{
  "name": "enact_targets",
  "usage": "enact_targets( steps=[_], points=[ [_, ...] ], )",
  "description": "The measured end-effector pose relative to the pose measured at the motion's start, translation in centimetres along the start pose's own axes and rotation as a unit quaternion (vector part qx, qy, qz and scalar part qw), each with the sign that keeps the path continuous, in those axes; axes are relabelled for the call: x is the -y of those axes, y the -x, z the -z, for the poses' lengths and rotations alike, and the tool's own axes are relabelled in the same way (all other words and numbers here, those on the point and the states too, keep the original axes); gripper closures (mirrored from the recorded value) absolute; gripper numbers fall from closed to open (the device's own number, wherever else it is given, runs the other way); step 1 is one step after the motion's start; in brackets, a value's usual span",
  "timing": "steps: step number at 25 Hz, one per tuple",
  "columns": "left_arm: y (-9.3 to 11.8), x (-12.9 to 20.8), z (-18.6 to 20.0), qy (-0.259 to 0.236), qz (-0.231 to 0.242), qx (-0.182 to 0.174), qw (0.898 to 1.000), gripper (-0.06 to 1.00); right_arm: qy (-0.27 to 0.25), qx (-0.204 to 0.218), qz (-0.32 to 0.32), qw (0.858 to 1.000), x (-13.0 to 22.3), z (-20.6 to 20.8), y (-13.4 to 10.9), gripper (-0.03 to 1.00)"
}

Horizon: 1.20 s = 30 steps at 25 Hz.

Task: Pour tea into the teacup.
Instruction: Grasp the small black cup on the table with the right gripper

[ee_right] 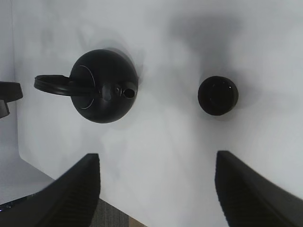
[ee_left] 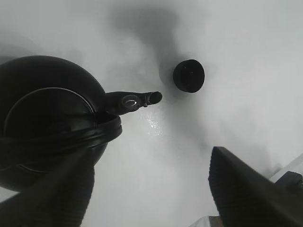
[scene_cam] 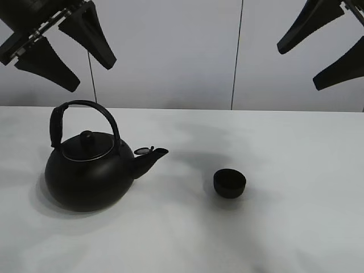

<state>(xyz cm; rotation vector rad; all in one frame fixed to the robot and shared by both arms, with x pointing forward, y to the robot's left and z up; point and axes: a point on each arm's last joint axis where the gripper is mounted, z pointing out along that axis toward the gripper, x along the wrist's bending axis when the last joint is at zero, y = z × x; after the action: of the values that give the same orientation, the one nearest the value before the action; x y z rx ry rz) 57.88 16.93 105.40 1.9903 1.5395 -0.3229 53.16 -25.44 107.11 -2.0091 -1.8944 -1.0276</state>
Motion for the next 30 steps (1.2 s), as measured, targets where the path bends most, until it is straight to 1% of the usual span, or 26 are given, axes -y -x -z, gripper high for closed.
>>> enact_targets(
  steps=[6, 8, 10, 11, 13, 14, 15, 17, 18, 20, 22, 25, 30],
  points=[
    [0.0, 0.0, 0.0, 0.001, 0.0, 0.0, 1.0, 0.44, -0.001, -0.001, 0.001, 1.0, 0.0, 0.0, 0.0, 0.49],
    [0.0, 0.0, 0.0, 0.001, 0.0, 0.0, 1.0, 0.44, -0.008, -0.003, 0.012, 1.0, 0.0, 0.2, -0.2, 0.49],
    [0.0, 0.0, 0.0, 0.001, 0.0, 0.0, 1.0, 0.44, -0.013, -0.003, 0.034, 0.999, -0.2, 0.5, -0.8, 0.49],
    [0.0, 0.0, 0.0, 0.001, 0.0, 0.0, 1.0, 0.44, -0.013, 0.003, 0.05, 0.999, -0.4, 0.7, -1.2, 0.49],
    [0.0, 0.0, 0.0, 0.001, 0.0, 0.0, 1.0, 0.44, -0.021, 0.023, 0.102, 0.994, -0.4, 0.6, -2.8, 0.49],
    [0.0, 0.0, 0.0, 0.001, 0.0, 0.0, 1.0, 0.44, -0.026, 0.042, 0.132, 0.99, -0.4, 0.5, -3.7, 0.49],
    [0.0, 0.0, 0.0, 0.001, 0.0, 0.0, 1.0, 0.44, -0.031, 0.063, 0.17, 0.983, -0.1, 0.2, -4.8, 0.49],
    [0.0, 0.0, 0.0, 0.001, 0.0, 0.0, 1.0, 0.44, -0.043, 0.105, 0.242, 0.964, 0.7, -0.8, -7.2, 0.48],
    [0.0, 0.0, 0.0, 0.001, 0.0, 0.0, 1.0, 0.44, -0.042, 0.129, 0.273, 0.952, 1.1, -1.1, -7.9, 0.47],
    [0.0, 0.0, 0.0, 0.001, 0.0, 0.0, 1.0, 0.44, -0.044, 0.163, 0.317, 0.933, 2.0, -1.9, -9.4, 0.4],
    [0.0, 0.0, 0.0, 0.001, 0.0, 0.0, 1.0, 0.44, -0.045, 0.187, 0.329, 0.925, 2.5, -2.6, -10.0, 0.37],
    [0.0, 0.0, 0.0, 0.001, 0.0, 0.0, 1.0, 0.44, -0.061, 0.208, 0.309, 0.926, 2.4, -4.3, -9.6, 0.36],
    [0.0, 0.0, 0.0, 0.001, -0.001, 0.0, 1.0, 0.44, -0.116, 0.226, 0.282, 0.925, 2.0, -8.9, -7.7, 0.36]
  ],
)
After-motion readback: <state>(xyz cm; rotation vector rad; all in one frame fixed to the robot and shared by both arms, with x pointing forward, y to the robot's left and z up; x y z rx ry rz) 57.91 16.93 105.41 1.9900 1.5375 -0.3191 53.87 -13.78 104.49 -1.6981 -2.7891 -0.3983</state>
